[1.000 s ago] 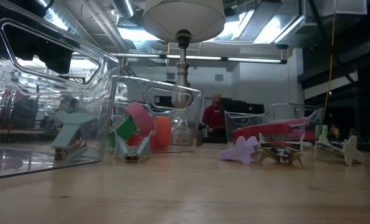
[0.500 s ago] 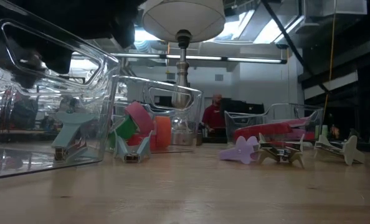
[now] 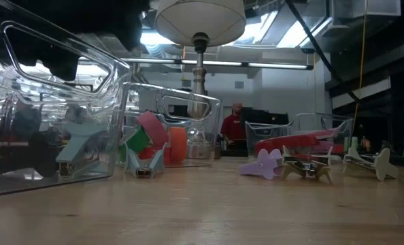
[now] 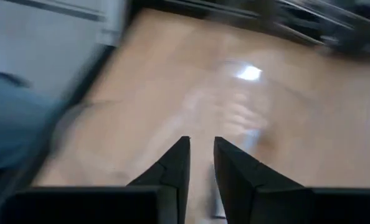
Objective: Pick and place Stapler, Stapler remover, tape
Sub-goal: Put the blue staple remover into the bottom transparent bin
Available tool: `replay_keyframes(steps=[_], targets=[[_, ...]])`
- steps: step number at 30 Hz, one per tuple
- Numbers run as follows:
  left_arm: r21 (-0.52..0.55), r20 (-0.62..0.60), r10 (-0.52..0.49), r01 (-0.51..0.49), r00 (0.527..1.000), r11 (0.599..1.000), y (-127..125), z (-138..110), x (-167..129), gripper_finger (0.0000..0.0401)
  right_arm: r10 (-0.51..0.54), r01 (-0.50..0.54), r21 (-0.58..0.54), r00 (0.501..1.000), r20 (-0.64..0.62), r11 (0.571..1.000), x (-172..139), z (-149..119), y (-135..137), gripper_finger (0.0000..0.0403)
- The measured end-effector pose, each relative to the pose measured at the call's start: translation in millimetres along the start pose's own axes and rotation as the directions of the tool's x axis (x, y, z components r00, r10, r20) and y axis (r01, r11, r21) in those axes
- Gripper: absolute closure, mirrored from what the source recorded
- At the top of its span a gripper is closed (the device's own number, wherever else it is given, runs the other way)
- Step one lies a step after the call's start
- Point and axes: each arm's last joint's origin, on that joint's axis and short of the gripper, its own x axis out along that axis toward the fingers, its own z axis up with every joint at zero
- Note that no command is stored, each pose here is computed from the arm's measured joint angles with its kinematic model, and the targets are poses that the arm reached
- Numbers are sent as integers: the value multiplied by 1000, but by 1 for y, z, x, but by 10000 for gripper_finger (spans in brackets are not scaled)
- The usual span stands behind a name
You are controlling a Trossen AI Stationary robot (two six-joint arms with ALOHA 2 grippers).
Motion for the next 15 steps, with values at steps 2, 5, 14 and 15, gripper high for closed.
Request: replay_keyframes(steps=[2,5,14,15], targets=[[0,0,0,0,1000,1000,0,0,0,216,99,-99,-6,995,6,995,-10,7,2,326],[0,0,0,0,1000,1000,0,0,0,216,187,-187,-21,982,-10,982,-34,19,6,325],[0,0,0,0,1000,1000,0,0,0,216,165,-194,-152,968,-188,969,-93,26,13,325],[0,0,0,0,1000,1000,0,0,0,216,154,-189,-169,967,-204,967,-95,25,12,325]])
